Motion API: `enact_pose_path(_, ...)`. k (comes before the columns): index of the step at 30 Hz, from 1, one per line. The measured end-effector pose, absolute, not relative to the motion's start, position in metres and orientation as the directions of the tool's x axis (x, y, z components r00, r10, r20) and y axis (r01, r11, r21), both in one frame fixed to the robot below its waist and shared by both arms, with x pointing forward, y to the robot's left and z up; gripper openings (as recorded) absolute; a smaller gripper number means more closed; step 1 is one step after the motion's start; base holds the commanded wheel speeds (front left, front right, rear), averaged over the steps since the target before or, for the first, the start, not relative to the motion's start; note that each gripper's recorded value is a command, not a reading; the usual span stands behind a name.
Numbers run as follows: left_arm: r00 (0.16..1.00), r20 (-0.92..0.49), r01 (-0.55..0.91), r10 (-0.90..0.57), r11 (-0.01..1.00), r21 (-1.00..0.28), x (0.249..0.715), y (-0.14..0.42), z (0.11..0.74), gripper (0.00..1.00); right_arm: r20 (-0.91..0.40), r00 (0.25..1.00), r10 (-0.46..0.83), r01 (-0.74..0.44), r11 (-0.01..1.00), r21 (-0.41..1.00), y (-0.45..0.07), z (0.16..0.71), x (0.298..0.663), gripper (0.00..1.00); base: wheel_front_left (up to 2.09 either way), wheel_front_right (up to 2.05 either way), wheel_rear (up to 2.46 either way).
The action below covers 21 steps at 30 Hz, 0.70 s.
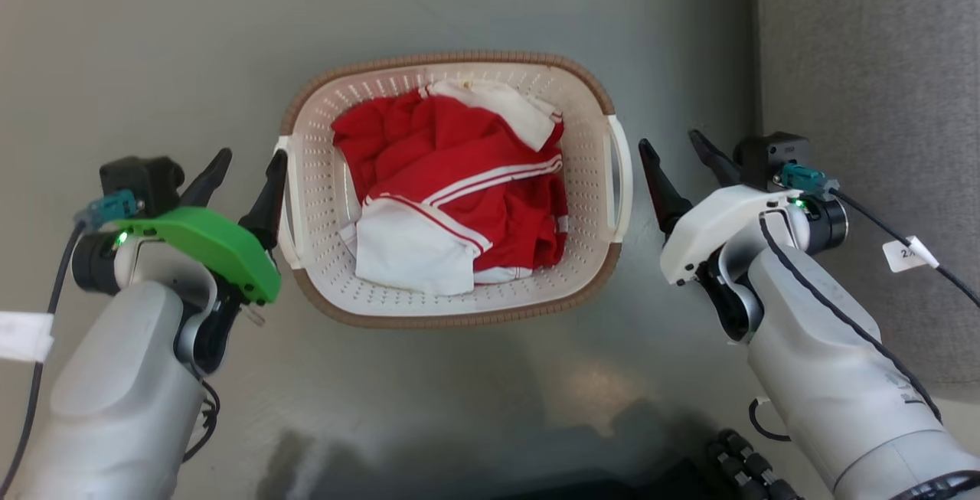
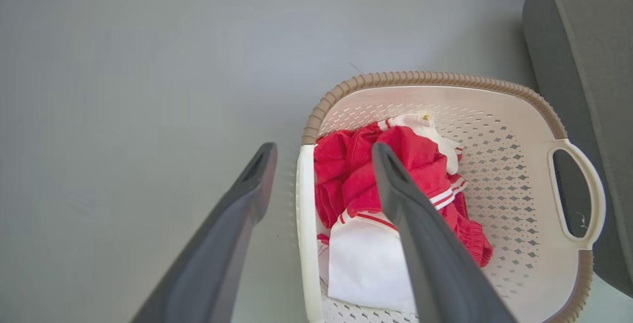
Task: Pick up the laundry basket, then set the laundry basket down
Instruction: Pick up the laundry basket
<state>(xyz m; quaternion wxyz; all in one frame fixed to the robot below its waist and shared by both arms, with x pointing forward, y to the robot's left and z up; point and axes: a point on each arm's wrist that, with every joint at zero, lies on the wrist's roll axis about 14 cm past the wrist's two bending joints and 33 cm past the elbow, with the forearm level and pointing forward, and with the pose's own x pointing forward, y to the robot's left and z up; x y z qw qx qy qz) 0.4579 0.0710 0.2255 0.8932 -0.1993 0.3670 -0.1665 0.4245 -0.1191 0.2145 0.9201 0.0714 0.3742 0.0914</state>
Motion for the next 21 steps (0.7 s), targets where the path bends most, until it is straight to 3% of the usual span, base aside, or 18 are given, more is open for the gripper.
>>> enact_pose_path(9,0.545,-0.697,0.117,-0.466,0.866,-0.487,0.438,0.066,0.172,1.00,-0.731,0.614,0.297,-0.137,0.953,0.271,-0.098,0.176,0.417,1.00,0.00,0.00,0.00)
enact_pose_path(21,0.449,-0.751,0.069,-0.485,0.857,-0.511,0.434,0.059,0.130,1.00,-0.790,0.521,0.322,-0.129,0.945,0.300,-0.089,0.135,0.410,1.00,0.00,0.00,0.00)
